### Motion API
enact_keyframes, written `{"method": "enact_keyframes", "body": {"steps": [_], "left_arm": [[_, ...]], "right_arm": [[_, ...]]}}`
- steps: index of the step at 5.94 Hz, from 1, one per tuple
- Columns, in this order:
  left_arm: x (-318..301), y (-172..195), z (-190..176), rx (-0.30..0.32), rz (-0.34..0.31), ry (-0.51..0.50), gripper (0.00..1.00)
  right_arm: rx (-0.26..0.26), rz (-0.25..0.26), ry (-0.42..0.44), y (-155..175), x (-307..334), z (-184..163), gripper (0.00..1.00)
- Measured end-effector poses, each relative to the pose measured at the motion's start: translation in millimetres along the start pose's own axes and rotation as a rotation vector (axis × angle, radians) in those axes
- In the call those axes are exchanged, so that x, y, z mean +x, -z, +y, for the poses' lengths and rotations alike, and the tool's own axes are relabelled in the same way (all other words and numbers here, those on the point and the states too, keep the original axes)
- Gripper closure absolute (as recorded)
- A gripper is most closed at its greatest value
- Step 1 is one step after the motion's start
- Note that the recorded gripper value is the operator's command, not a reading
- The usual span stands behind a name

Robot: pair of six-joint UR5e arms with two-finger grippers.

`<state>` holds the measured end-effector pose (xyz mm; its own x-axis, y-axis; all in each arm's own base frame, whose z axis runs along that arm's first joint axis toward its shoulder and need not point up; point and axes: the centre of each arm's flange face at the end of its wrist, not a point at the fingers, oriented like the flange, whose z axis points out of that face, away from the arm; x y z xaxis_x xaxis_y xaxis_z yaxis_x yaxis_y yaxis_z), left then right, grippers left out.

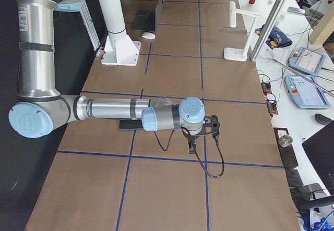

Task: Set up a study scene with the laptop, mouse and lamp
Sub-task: 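Lower the left gripper onto the grey laptop's open lid edge and grasp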

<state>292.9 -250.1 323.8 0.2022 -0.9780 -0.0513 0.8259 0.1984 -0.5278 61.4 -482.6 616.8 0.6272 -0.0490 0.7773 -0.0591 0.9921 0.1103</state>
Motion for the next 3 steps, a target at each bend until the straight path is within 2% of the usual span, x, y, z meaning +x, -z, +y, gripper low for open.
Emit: {"method": "enact_keyframes", "body": {"steps": [1,2,3], "left_arm": [[-3.9,-10.6,6.0,0.013,-0.019,-0.017,0.11],[-5.4,-14.9,8.2,0.019,-0.026,-0.022,0.55],[-5.8,-16.2,8.7,0.021,-0.027,-0.022,0.92]], "right_arm": [[0.000,0.000,0.000,0.0,0.0,0.0,0.00],[0.000,0.000,0.000,0.1,0.0,0.0,0.00],[0.000,0.000,0.000,0.2,-0.2,0.0,0.00]]}}
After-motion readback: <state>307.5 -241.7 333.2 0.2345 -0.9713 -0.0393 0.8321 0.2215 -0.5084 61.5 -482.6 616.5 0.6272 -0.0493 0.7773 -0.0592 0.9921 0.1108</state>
